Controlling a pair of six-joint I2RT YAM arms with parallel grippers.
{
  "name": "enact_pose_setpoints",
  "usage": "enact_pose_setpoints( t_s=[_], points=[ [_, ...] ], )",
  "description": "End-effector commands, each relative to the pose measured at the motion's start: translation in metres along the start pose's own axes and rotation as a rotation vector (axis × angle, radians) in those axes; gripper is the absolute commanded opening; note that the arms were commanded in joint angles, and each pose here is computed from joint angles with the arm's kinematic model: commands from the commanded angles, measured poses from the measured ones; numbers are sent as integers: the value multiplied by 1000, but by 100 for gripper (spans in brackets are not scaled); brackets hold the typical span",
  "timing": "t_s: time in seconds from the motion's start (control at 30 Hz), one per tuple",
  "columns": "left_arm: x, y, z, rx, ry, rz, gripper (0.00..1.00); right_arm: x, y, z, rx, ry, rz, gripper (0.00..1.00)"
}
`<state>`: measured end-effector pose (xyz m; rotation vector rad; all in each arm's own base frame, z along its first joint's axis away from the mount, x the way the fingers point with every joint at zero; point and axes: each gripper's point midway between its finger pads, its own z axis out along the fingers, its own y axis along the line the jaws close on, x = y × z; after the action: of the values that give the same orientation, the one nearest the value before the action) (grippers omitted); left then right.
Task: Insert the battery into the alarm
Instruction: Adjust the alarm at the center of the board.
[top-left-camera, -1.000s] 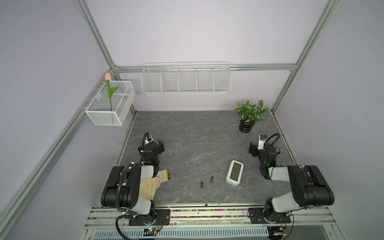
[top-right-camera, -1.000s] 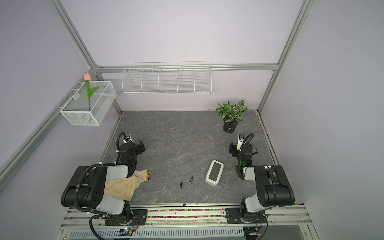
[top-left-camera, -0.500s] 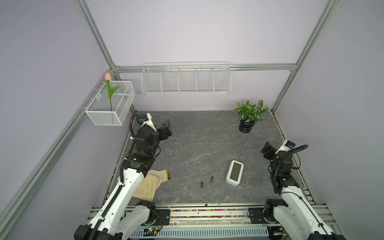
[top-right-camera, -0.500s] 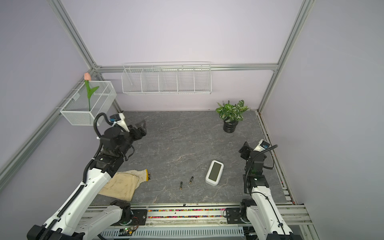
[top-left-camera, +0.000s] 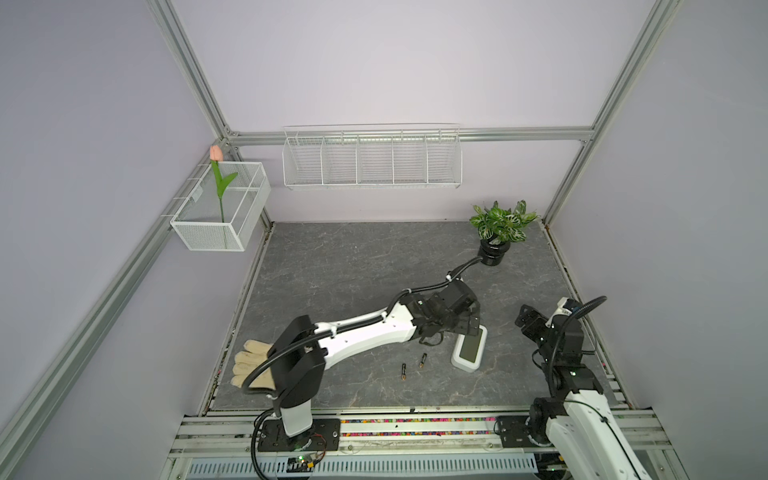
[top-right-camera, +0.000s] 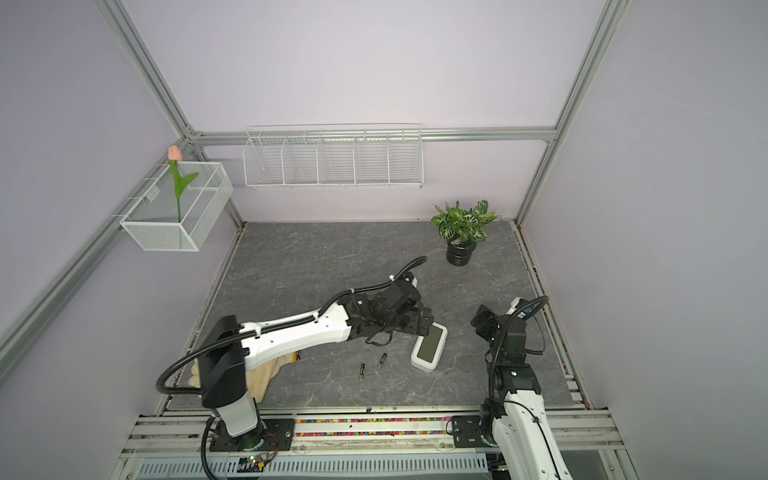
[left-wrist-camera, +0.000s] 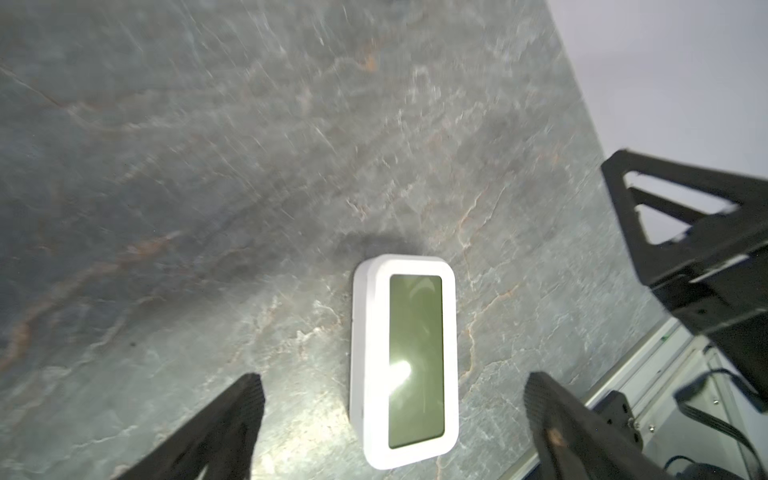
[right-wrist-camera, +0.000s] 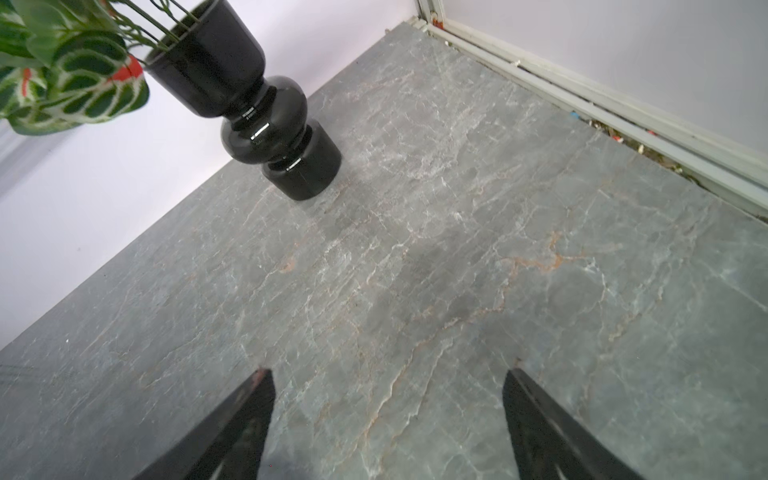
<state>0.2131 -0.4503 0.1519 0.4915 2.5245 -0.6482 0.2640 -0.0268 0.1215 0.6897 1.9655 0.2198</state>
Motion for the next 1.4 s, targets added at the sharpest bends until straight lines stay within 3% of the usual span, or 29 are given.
enact_pose_setpoints(
  t_s=[0.0, 0.3, 0.73, 1.37],
  points=[
    [28, 11, 20, -103, 129, -32, 100, 15, -14, -10, 61, 72, 14, 89],
    [67, -17, 49, -168, 242, 49, 100, 25, -28, -17, 106, 78, 45, 89],
    [95, -17, 64, -260, 307, 68, 98, 26, -29, -18, 111, 82, 55, 89],
    [106, -9, 73, -302, 338, 71, 95, 29, -30, -17, 111, 91, 57, 89]
  ],
)
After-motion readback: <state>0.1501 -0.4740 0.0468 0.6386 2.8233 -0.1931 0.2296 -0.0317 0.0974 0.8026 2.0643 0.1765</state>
